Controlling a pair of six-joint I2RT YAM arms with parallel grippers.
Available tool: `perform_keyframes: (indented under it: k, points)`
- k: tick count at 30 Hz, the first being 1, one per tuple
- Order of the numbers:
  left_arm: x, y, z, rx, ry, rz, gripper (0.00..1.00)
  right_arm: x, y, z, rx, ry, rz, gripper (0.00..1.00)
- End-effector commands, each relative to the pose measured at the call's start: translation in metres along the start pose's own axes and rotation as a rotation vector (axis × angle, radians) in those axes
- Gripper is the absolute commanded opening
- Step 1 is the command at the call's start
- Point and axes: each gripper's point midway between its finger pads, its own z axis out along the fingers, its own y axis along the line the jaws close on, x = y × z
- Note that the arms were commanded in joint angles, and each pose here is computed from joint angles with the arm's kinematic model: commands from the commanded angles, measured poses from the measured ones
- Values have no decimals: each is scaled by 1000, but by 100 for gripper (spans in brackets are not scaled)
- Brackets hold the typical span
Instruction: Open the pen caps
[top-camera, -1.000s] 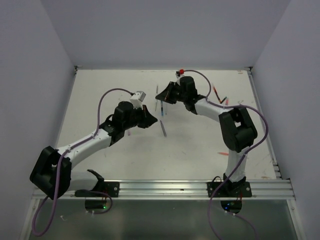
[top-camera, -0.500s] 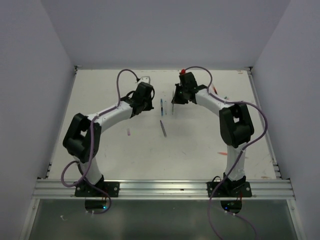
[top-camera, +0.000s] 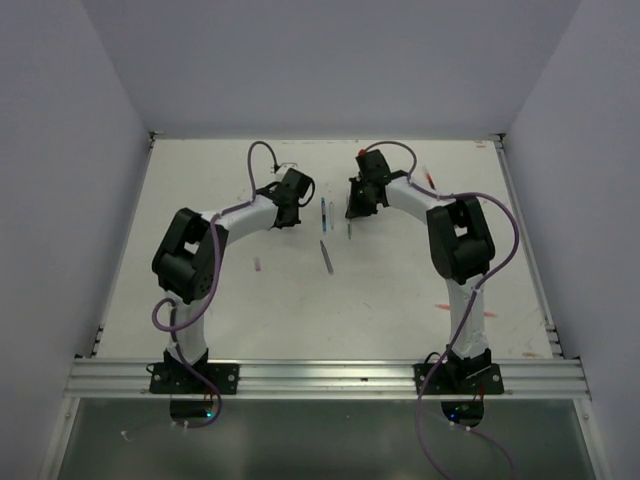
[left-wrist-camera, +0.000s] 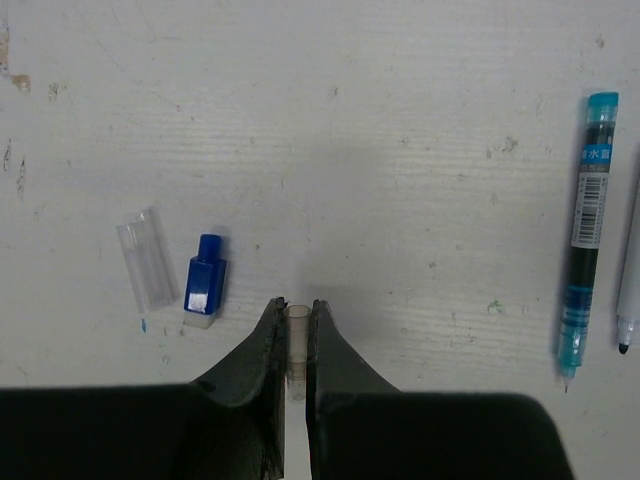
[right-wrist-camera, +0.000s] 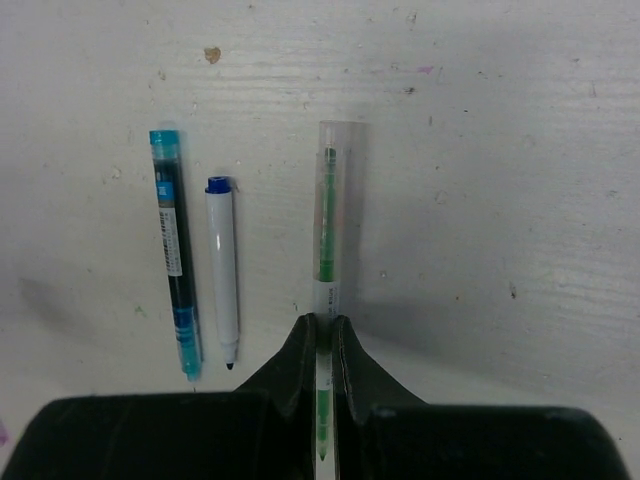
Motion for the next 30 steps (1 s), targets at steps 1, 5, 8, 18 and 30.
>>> perform_keyframes:
  k: [1,5,8,18,30]
  points:
    - [-19,9,7,-58,-42,8,0,-10,12,0,-45,-11,-25,0]
    - [-16,14,19,-95,-10,26,0,-14,14,6,-55,-12,-25,0]
    - [-13,15,26,-107,17,35,3,-19,15,9,-57,-18,-21,0]
    - [-8,26,29,-147,35,35,14,-24,25,13,-101,-7,-8,0]
    - [-10,34,21,-154,11,12,33,-29,33,9,-127,-17,2,14]
